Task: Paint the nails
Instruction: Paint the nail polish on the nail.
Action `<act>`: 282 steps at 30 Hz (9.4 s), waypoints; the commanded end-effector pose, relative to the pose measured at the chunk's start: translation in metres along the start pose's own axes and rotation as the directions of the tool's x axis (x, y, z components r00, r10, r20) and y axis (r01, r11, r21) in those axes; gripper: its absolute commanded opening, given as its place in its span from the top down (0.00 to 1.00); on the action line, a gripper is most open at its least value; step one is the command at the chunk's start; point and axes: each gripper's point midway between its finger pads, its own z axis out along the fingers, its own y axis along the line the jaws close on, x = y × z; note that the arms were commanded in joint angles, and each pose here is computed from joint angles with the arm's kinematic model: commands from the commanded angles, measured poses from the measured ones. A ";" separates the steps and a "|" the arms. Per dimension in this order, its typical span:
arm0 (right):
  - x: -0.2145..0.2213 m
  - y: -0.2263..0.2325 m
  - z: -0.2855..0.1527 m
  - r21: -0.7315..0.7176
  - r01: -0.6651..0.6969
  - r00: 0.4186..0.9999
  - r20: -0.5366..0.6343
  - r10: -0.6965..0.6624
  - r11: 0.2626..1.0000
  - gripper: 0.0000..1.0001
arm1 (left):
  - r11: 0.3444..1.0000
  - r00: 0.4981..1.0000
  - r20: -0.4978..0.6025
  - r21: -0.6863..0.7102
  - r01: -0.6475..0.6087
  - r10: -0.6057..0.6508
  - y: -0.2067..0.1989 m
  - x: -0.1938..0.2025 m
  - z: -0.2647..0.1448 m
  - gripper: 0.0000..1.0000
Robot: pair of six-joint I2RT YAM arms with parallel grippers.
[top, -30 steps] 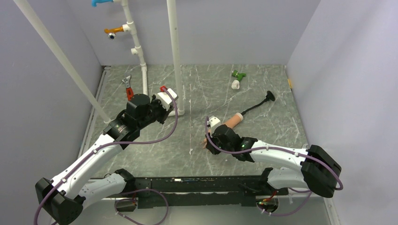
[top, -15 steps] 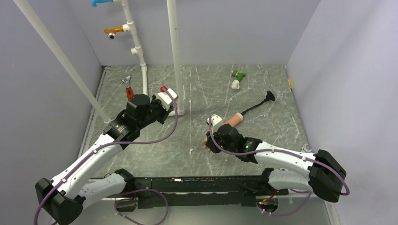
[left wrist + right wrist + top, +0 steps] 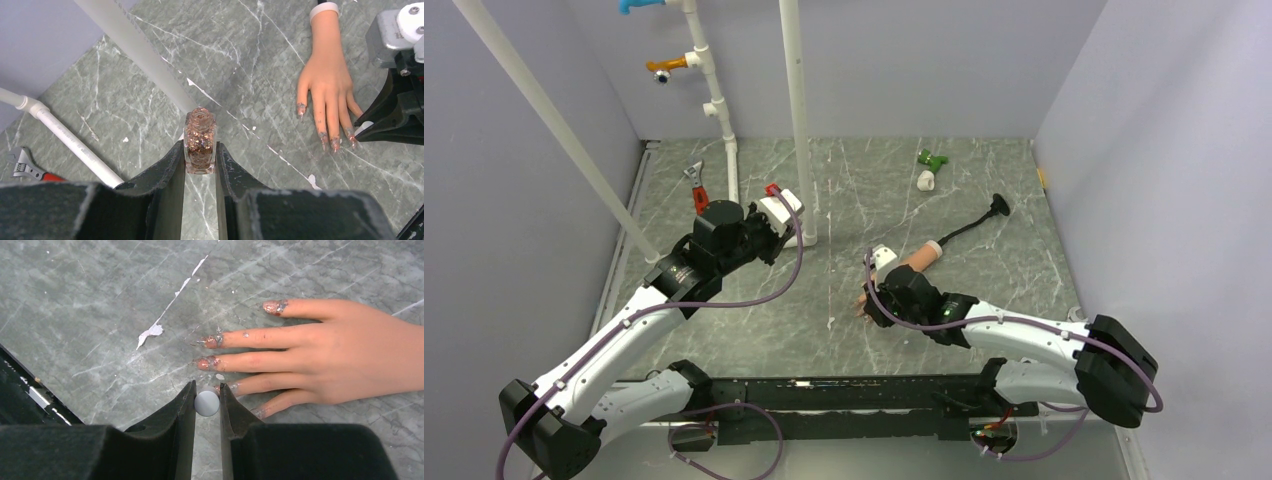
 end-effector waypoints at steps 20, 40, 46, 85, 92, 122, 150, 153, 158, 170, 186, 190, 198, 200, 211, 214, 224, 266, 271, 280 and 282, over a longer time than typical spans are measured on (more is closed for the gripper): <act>0.000 0.007 0.010 -0.032 -0.008 1.000 0.005 0.008 0.999 1.00 | 1.000 0.994 0.109 -0.023 -0.022 0.024 0.007 -0.035 -0.014 1.00; -0.015 0.019 0.002 -0.098 -0.005 0.998 0.061 0.011 0.995 1.00 | 0.999 0.994 0.106 -0.037 -0.026 0.030 0.009 -0.035 -0.015 1.00; -0.019 -0.005 -0.003 0.032 -0.046 0.994 0.099 0.043 0.998 1.00 | 0.999 0.994 0.104 -0.030 -0.029 0.033 0.007 -0.036 -0.016 1.00; 0.013 0.006 0.011 -0.022 -0.078 0.997 -0.004 0.078 0.997 1.00 | 0.999 0.992 0.117 -0.038 -0.038 0.043 0.006 -0.037 -0.019 1.00; 0.007 0.009 0.009 -0.036 -0.070 0.997 0.015 0.071 0.997 1.00 | 0.998 0.993 0.111 -0.041 -0.037 0.042 0.006 -0.036 -0.018 1.00; -0.014 0.002 0.008 0.023 -0.089 0.993 0.075 0.087 0.996 1.00 | 0.998 0.993 0.106 -0.045 -0.037 0.042 0.007 -0.035 -0.018 1.00; -0.015 0.002 0.006 0.019 -0.080 0.995 0.069 0.078 0.997 1.00 | 0.998 0.993 0.108 -0.042 -0.042 0.046 0.006 -0.036 -0.018 1.00; -0.013 0.003 0.006 0.012 -0.079 0.995 0.061 0.078 0.997 1.00 | 0.998 0.993 0.106 -0.043 -0.043 0.047 0.006 -0.035 -0.018 1.00; -0.010 0.009 0.007 -0.021 -0.075 0.996 0.052 0.076 0.997 1.00 | 0.998 0.993 0.108 -0.044 -0.043 0.047 0.006 -0.036 -0.018 1.00; -0.003 0.014 0.008 -0.047 -0.085 0.996 0.033 0.086 0.995 1.00 | 0.998 0.993 0.105 -0.045 -0.044 0.049 0.007 -0.035 -0.018 1.00; -0.006 0.004 0.006 0.007 -0.082 0.995 0.050 0.081 0.997 1.00 | 0.998 0.994 0.096 -0.045 -0.044 0.048 0.007 -0.033 -0.016 1.00; -0.006 -0.003 0.006 0.042 -0.071 0.996 0.056 0.069 0.997 1.00 | 0.998 0.995 0.088 -0.050 -0.046 0.051 0.008 -0.031 -0.014 1.00; -0.005 -0.009 0.004 0.066 -0.034 0.998 0.052 0.031 0.997 1.00 | 0.998 0.996 0.078 -0.047 -0.047 0.050 0.007 -0.029 -0.012 1.00; -0.004 -0.006 0.004 0.053 -0.041 0.998 0.050 0.039 0.998 1.00 | 0.998 0.996 0.078 -0.046 -0.046 0.050 0.007 -0.029 -0.012 1.00; -0.006 0.005 0.005 -0.005 -0.054 0.997 0.055 0.054 0.999 1.00 | 0.998 0.995 0.081 -0.045 -0.047 0.051 0.007 -0.030 -0.013 1.00; -0.003 0.007 0.007 -0.017 -0.057 0.997 0.043 0.057 0.998 1.00 | 0.998 0.996 0.081 -0.047 -0.046 0.050 0.007 -0.029 -0.013 1.00; -0.001 0.013 0.007 -0.051 -0.054 0.998 0.041 0.056 0.997 1.00 | 0.998 0.996 0.080 -0.044 -0.047 0.050 0.007 -0.029 -0.012 1.00; -0.001 -0.002 0.007 0.032 -0.047 0.998 0.040 0.046 0.998 1.00 | 0.998 0.995 0.089 -0.045 -0.050 0.054 0.007 -0.031 -0.015 1.00; 0.000 0.005 0.007 -0.008 -0.041 0.998 0.037 0.041 0.999 1.00 | 0.998 0.994 0.093 -0.042 -0.049 0.052 0.006 -0.032 -0.015 1.00; 0.006 0.008 0.008 -0.030 -0.039 0.999 0.022 0.040 0.999 1.00 | 0.998 0.995 0.088 -0.038 -0.049 0.052 0.006 -0.031 -0.014 1.00; 0.005 0.009 0.008 -0.035 -0.040 0.999 0.025 0.041 0.999 1.00 | 0.998 0.995 0.087 -0.040 -0.049 0.052 0.006 -0.031 -0.014 1.00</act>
